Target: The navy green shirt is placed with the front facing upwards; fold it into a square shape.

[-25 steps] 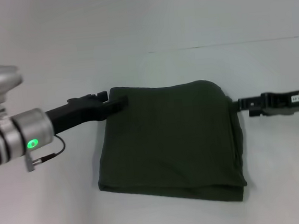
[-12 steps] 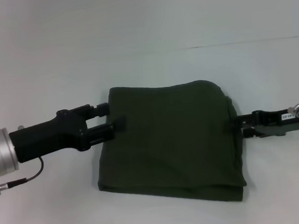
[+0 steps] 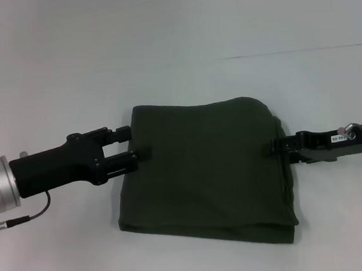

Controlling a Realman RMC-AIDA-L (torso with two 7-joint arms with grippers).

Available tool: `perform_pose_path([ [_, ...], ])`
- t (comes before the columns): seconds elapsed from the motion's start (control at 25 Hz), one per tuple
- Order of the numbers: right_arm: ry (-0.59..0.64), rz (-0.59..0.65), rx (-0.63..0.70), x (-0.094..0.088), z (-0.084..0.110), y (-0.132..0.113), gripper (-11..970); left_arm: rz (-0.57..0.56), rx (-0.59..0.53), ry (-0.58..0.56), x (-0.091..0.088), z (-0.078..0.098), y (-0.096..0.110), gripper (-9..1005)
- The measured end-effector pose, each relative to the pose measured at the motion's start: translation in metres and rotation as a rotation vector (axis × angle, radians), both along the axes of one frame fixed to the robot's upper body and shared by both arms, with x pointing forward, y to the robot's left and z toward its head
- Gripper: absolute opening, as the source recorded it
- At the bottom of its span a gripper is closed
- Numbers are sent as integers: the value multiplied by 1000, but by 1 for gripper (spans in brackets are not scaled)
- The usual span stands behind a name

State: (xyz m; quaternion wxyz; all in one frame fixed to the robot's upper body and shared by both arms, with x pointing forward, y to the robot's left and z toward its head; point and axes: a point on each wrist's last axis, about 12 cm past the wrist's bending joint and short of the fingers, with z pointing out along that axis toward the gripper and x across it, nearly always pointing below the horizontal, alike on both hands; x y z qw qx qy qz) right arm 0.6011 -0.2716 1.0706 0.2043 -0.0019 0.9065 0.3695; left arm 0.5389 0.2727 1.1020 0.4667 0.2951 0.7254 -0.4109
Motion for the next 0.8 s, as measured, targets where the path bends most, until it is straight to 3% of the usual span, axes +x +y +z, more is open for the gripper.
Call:
perform_pose_path([
  [0.8, 26, -36, 2, -3, -5, -3, 811, 4, 4, -5, 2, 1, 0, 689],
])
